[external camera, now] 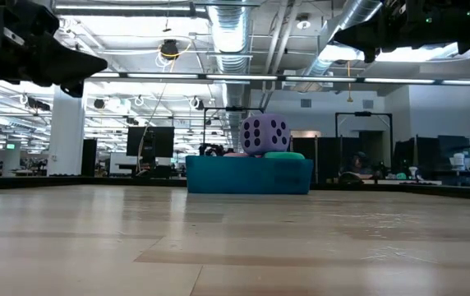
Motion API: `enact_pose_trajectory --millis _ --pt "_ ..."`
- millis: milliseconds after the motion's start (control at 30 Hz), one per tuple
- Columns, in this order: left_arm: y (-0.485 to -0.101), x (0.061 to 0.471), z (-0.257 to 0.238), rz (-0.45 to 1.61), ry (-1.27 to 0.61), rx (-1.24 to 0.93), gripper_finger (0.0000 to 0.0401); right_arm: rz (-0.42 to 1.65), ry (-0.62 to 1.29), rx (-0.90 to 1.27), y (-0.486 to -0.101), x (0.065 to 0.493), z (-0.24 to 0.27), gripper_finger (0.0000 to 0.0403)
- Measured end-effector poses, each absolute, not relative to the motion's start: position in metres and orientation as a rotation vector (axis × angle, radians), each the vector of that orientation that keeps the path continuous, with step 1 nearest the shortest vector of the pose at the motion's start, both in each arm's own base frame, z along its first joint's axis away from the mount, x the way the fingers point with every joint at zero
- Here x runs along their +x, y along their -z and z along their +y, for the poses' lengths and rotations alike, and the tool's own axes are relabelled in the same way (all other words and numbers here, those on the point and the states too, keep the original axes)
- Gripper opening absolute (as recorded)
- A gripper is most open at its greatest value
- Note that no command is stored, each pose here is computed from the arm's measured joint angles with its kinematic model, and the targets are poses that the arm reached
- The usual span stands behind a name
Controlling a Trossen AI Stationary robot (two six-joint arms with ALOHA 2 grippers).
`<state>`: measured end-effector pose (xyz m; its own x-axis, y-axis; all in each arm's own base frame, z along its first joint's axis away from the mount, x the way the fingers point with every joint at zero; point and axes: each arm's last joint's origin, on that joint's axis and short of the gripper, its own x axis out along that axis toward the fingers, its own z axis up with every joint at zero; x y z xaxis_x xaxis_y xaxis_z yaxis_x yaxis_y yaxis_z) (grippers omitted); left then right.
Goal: Pick & Place Dice
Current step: Return to Home Position
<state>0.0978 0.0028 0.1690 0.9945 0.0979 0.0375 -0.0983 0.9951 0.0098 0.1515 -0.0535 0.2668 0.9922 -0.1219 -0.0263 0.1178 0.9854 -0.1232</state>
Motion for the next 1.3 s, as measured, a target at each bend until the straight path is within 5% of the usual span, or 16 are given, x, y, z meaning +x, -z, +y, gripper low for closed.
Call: enact_pose_trajectory --millis 633,1300 --pt "-0.168 0.098 0.002 -0.025 -0.075 0.045 0.0001 0.017 0.122 -0.135 -0.271 0.143 -0.05 0.0" --pt "-0.172 0.098 0.002 -0.072 -0.08 0.044 0.0001 -0.017 0.123 -0.109 -0.271 0.089 -0.028 0.0"
